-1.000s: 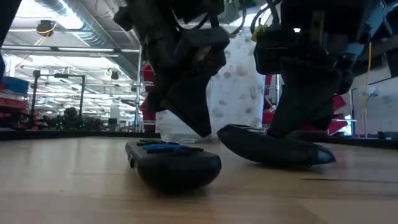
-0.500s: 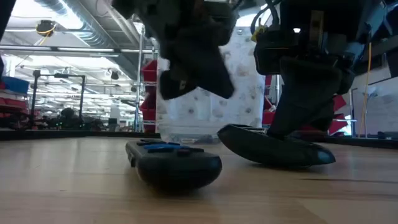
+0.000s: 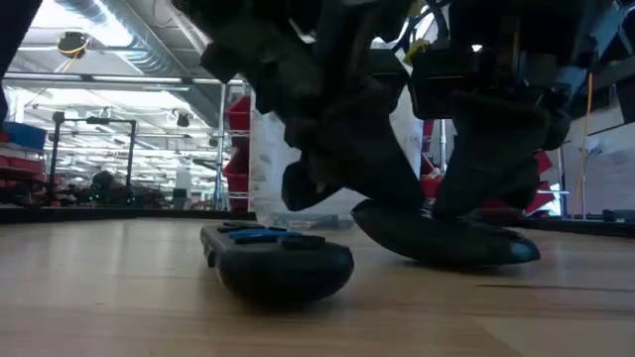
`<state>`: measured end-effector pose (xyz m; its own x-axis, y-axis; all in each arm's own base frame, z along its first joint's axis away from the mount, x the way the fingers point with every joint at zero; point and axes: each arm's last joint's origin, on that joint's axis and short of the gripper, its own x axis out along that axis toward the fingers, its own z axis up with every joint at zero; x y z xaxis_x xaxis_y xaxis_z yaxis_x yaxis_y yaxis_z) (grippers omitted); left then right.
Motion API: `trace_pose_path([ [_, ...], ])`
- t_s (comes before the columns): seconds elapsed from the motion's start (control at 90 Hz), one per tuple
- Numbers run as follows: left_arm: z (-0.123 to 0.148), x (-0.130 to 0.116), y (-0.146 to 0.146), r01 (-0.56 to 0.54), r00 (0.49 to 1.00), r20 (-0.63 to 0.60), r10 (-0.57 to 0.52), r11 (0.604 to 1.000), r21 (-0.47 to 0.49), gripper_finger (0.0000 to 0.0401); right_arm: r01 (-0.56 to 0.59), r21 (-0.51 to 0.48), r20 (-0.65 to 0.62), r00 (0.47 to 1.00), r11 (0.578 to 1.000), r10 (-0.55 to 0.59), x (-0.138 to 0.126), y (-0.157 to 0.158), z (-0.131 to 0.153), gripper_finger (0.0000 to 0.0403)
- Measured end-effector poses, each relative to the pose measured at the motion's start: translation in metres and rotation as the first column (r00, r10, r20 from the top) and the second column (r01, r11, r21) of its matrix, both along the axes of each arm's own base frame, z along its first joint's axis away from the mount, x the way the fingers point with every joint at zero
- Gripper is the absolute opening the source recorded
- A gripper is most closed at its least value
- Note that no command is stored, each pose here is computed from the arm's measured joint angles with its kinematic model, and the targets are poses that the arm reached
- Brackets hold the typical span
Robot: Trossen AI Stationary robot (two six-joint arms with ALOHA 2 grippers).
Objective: Insert battery
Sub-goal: Insert the silver battery into the mouse
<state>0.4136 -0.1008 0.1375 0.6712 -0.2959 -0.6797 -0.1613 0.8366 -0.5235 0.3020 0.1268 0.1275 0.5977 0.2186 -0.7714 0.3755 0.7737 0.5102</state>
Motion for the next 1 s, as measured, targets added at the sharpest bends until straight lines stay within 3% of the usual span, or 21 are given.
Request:
trace_pose_path([
  [0.356,-0.009,-0.002,-0.002,-0.049,0.997,-0.056,0.051,0.998,0.027,0.0,-0.031,-0.001,0.012,0.999,1.0,0.031,0.0,0.0,0.004,0.0],
  [0.656,-0.016,-0.002,-0.002,-0.073,0.993,-0.087,0.074,0.997,0.013,0.0,-0.022,-0.025,-0.029,0.999,0.999,0.022,-0.012,-0.006,0.032,0.0],
  [1.0,0.02,-0.003,0.006,-0.139,0.99,-0.001,0.139,0.99,0.01,0.0,-0.033,-0.018,-0.025,0.999,0.999,0.032,-0.011,-0.005,0.042,0.0],
])
